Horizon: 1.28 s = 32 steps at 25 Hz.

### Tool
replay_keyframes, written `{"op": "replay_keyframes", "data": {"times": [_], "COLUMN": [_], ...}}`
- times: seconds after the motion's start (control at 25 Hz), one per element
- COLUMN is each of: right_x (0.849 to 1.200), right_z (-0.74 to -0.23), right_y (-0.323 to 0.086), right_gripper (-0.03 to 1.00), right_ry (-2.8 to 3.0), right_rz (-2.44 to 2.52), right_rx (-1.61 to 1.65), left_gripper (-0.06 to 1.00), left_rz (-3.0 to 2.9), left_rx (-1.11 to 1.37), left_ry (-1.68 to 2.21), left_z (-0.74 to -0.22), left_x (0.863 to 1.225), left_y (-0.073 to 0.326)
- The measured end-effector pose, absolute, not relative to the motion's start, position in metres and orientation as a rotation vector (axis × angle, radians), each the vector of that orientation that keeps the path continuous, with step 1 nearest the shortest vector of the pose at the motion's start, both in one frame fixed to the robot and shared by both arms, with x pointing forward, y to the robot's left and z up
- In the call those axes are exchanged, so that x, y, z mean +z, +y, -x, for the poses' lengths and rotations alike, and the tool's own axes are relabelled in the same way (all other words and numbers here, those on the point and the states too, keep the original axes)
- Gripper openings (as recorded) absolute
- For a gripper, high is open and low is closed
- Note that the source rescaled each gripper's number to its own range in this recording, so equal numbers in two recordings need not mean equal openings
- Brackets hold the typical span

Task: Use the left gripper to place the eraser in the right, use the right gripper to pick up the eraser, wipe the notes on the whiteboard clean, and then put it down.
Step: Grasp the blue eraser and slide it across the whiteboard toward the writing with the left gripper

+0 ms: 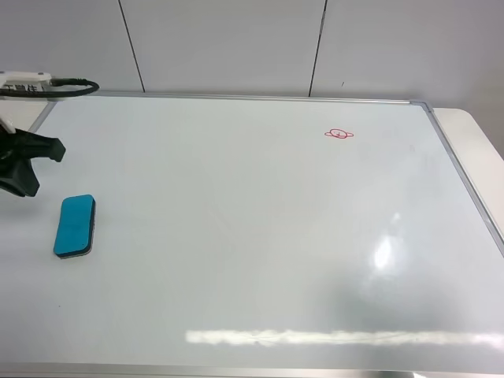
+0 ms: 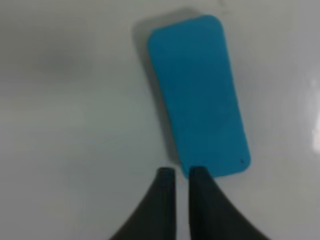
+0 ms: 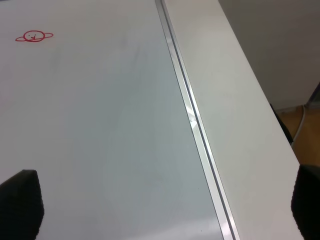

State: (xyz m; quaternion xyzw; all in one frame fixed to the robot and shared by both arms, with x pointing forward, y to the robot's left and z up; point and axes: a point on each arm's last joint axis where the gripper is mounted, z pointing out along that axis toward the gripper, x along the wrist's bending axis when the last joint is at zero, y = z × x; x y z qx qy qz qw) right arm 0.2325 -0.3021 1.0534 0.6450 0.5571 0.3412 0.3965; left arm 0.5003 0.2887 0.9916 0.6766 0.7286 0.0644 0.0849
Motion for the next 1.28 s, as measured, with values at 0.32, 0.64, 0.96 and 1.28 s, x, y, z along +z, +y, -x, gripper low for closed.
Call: {"op": "replay_keyframes", "data": {"times": [0.32,0.64,0.96,1.28], "right_x": [1.053,1.053,1.054,1.054], "right_z": [-0.233,-0.233,-0.233,-0.233], "right_y": [-0.302,-0.302,-0.302,-0.302], "right_gripper": [1.00,1.00,1.00,1.00], "right_ry": [1.412,1.412,1.411,1.410], "right_rz": [-1.634,-1.634,-1.633,-1.633], "right_rx": [0.864,0.864,0.865,0.866], "left_gripper": [0.01,0.00,0.00,0.00], "left_rz": [-1.921,-1.862,-1.862,-1.738], "left_rx": [-0.073,-0.052,-0.086,-0.108], "left_ry": [2.193,2.266,2.296,2.207], "left_z": [-0.525,-0.536,-0.540,-0.547], "left_x": [0.940,0.913,0.900,0.894], "left_y": [0.284,0.299,0.297,0.236]}}
